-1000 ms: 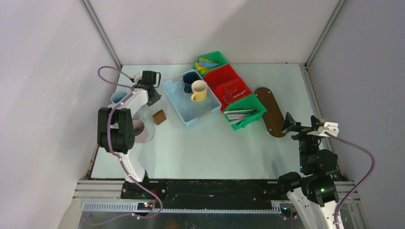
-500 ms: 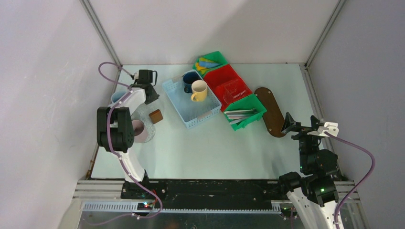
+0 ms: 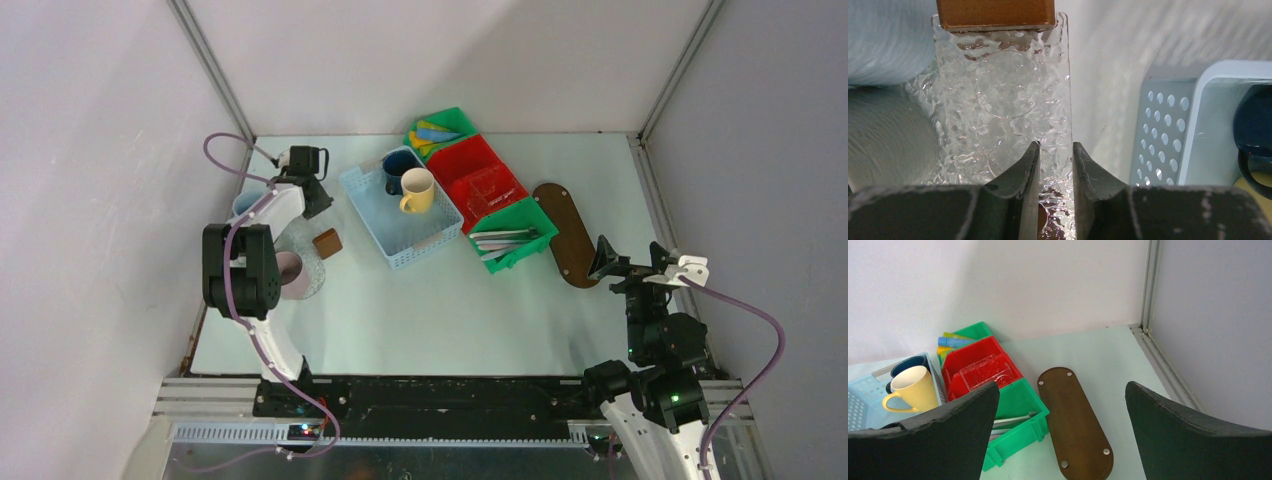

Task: Prepare toiletry sets of a toothbrush and toothpaste on the tray
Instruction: Adjust the toothpaste holder at the center of the board.

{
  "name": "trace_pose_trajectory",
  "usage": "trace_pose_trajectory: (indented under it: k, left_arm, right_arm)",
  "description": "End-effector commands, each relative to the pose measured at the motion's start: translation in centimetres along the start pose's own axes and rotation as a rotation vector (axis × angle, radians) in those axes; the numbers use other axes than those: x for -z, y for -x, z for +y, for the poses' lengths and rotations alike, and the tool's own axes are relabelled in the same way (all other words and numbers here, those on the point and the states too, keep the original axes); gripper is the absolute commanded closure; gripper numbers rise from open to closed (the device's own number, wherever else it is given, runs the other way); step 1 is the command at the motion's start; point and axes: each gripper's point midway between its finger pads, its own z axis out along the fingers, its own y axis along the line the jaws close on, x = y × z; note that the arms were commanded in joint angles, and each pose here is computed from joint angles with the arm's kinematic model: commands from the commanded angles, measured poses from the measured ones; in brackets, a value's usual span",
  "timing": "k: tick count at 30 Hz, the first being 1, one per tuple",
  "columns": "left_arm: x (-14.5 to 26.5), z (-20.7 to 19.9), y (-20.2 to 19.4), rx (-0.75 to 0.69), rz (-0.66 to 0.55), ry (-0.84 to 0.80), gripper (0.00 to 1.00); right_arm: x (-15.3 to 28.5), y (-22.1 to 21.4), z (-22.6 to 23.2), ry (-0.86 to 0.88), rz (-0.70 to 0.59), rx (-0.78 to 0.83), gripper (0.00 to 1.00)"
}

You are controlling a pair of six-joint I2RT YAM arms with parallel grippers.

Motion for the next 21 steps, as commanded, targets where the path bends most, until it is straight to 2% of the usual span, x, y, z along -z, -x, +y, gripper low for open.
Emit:
trace_pose_trajectory:
  k: [1, 6, 9, 13, 17, 21]
  left_arm:
    - [0.1, 0.3, 1.0, 0.065, -0.025, 0.027, 0.82]
    - [0.1, 0.0, 1.6, 0.072, -0.032, 0.022, 0.81]
    - [0.2, 0.0, 1.7, 0.072, -0.033, 0.021, 0.77]
    - [0.7, -0.2, 2.0, 0.074, -0.040, 0.008, 0.63]
    - [1.6, -0.7, 2.4, 0.073, -0.048, -0.025, 0.42]
    - [3.1, -1.3, 3.1, 0.083, -0.064, -0.064, 0.29]
  right_arm:
    - [-0.1, 0.8, 0.3, 0.012, -0.032, -0.004, 0.01]
    - [-0.1, 0.9, 0.3, 0.014, -0.033, -0.006, 0.01]
    - [-0.1, 0.8, 0.3, 0.015, -0.032, -0.004, 0.01]
    - [-0.1, 0.9, 0.4, 0.020, -0.033, -0.007, 0.01]
    - [-0.2, 0.8, 0.6, 0.030, -0.032, -0.007, 0.01]
    - [-0.2, 0.9, 0.8, 0.040, -0.031, -0.007, 0.01]
